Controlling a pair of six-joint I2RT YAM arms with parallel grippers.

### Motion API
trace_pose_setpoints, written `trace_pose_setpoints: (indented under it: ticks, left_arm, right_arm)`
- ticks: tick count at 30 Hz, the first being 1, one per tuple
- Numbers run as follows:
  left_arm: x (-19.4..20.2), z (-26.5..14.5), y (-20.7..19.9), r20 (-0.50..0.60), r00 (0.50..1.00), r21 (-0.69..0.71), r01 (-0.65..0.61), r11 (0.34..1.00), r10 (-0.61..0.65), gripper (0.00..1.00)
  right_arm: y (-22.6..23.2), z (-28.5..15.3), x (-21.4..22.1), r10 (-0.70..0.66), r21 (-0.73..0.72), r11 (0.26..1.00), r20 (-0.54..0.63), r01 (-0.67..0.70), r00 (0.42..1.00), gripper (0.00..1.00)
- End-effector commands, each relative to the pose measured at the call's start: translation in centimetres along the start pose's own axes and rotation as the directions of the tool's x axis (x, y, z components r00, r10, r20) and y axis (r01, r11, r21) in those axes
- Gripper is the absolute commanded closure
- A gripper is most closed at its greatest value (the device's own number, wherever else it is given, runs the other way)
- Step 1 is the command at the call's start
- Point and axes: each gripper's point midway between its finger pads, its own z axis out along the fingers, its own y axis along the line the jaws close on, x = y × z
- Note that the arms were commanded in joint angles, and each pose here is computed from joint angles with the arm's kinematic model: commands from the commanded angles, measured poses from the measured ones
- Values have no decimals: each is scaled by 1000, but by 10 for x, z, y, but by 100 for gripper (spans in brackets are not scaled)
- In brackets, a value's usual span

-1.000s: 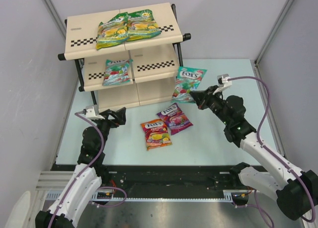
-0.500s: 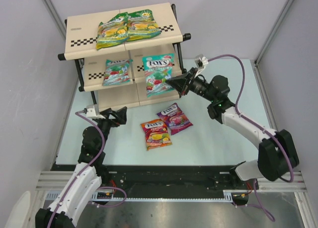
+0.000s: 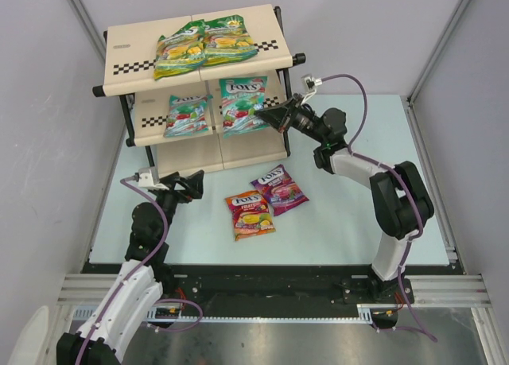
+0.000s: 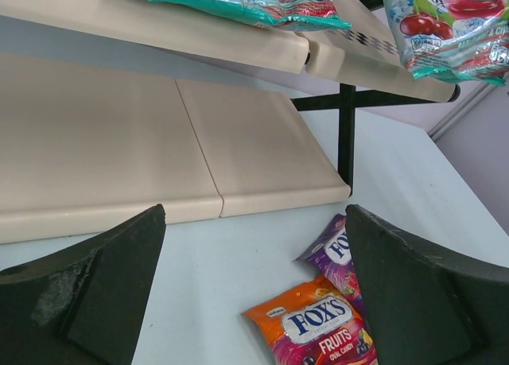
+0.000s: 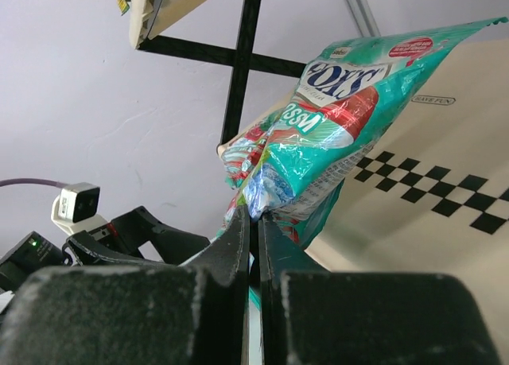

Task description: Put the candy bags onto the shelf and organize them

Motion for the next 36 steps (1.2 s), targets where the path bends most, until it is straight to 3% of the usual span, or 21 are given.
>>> trace_pose_setpoints:
  ticks: [1,25,26,27,29,31,32,36]
  left_arm:
    - [-5,0,-4,27,1000,25,-15,1000,14,1]
    - [-3,0,-3,27,1000,23,-17,1000,16,0]
    - [-3,0,-2,25,1000,22,-15,1000,15,0]
    - [-3,0,-2,26,1000,23,-15,1000,15,0]
    - [-3,0,-3,26,1000,23,-15,1000,15,1]
    - [-3,-1,-3,27,1000,23,-15,1000,15,1]
    - [-3,-1,-2,25,1000,22,-15,1000,15,1]
    - [-5,-3,-3,29,1000,24,-12,1000,11,0]
  right_arm:
    - [41,20,-46,-90,-151,983,123,108,988,100]
    - [-8,60,-12,-19,-148,989,75,30,997,100]
    - [-10,61,-12,-14,-149,989,74,25,997,95]
    - [-10,62,-12,-11,-152,988,78,23,997,78]
    - [-10,57,-17,-9,-161,987,95,24,995,61]
    - [-15,49,-25,-3,-147,989,122,21,992,54]
    - [-11,41,-30,4,-152,988,143,18,990,46]
    - [-17,14,-50,17,-125,992,200,8,980,39]
